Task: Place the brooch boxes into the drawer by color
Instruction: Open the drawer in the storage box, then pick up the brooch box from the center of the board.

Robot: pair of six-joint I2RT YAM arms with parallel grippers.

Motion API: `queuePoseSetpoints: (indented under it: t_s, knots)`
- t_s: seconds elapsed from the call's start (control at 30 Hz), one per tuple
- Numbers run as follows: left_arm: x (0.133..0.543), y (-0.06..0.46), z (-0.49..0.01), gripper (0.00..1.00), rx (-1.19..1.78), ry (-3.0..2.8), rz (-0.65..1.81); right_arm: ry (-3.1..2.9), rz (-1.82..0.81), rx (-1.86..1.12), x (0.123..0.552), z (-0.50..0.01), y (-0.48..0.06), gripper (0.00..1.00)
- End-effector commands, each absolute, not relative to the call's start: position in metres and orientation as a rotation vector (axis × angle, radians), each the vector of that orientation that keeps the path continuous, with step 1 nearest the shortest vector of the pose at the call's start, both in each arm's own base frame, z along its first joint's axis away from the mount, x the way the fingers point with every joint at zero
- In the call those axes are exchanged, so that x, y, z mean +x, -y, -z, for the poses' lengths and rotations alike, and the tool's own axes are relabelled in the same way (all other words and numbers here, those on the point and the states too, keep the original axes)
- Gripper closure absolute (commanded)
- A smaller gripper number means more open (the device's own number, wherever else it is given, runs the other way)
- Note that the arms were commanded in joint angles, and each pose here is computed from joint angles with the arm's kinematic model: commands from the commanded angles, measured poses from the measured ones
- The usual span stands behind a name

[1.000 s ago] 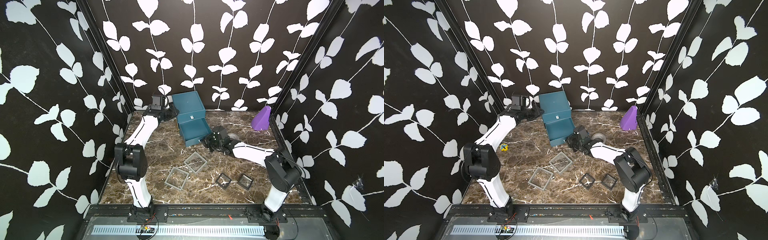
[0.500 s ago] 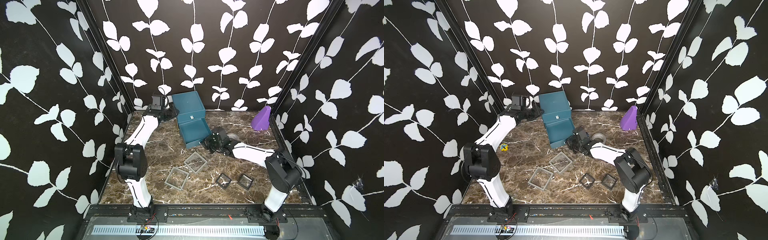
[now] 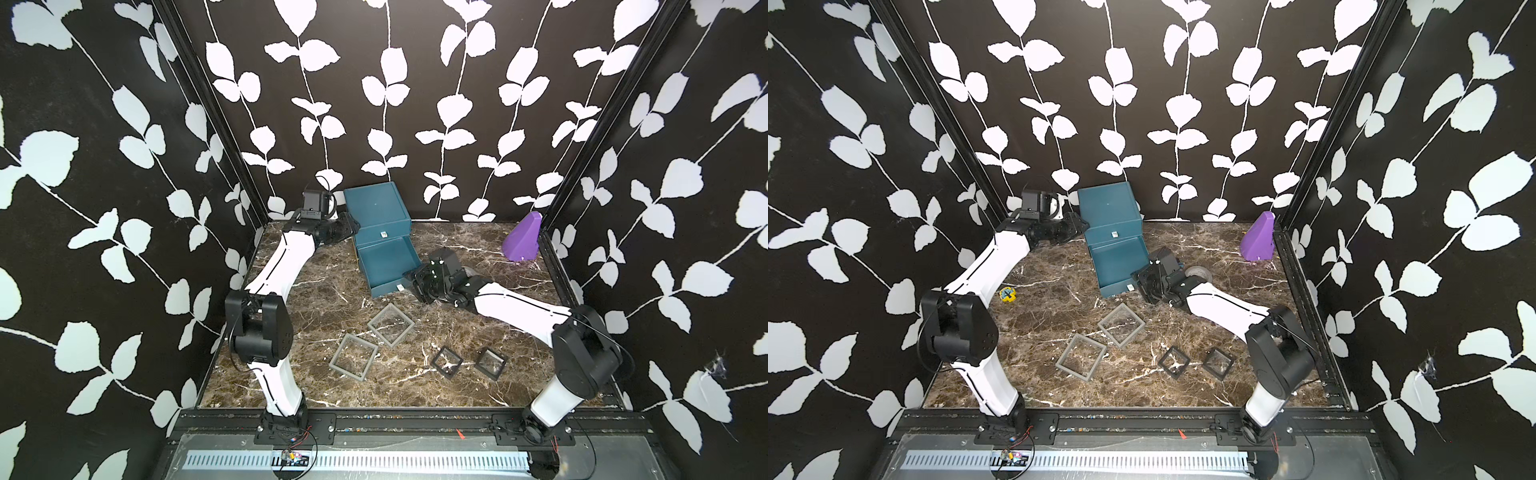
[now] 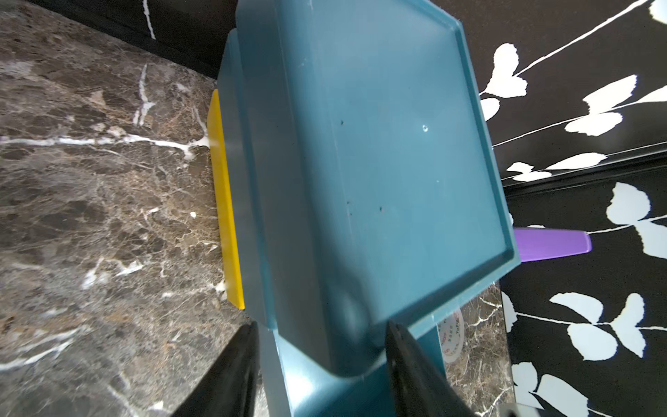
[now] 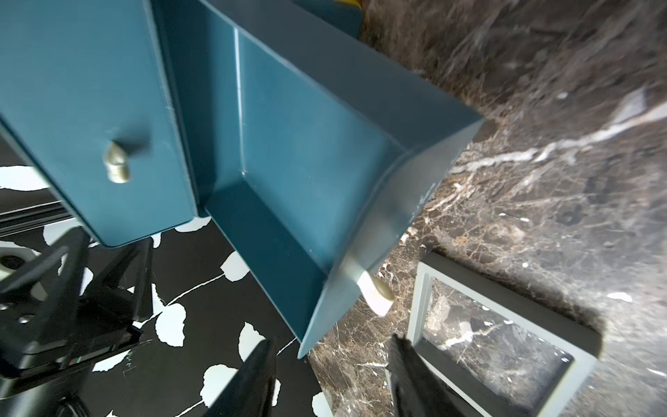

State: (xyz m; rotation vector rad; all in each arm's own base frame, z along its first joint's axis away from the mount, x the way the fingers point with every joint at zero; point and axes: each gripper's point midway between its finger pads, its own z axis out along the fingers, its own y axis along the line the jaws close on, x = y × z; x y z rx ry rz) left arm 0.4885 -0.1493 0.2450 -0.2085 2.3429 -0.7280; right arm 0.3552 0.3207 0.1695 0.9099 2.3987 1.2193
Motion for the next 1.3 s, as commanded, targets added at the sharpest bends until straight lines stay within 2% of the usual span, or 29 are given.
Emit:
queuePoseSetpoints:
  t_s: [0.0, 0.27, 0.57, 0.8, 0.97, 1.13, 1.27]
  knots:
    - [0.462, 0.145, -0.279, 0.45, -0.148, -2.31, 0.685, -2.35, -1.179, 0.771, 0.355, -0.211, -0.307, 0.47]
    - [0.404, 0.14, -0.271, 0.54, -0.02, -2.37, 0.631, -2.332, -1.0, 0.314, 0.338, -0.26, -0.277, 0.55]
    - [0.31, 0.177, -0.229, 0.61, 0.272, -2.46, 0.583, -2.258, -0.981, -0.193, 0.282, -0.296, -0.264, 0.57]
    - [0.256, 0.21, -0.193, 0.65, 0.39, -2.478, 0.558, -2.267, -0.992, -0.215, 0.253, -0.292, -0.24, 0.6]
    - [0.217, 0.244, -0.165, 0.67, 0.585, -2.478, 0.467, -2.273, -1.007, -0.203, 0.237, -0.29, -0.225, 0.61]
    - [0.198, 0.267, -0.134, 0.75, 0.712, -2.525, 0.344, -2.286, -0.986, -0.19, 0.219, -0.287, -0.203, 0.61]
    - [0.192, 0.278, -0.114, 0.75, 0.776, -2.557, 0.269, -2.288, -0.982, -0.188, 0.203, -0.289, -0.189, 0.62]
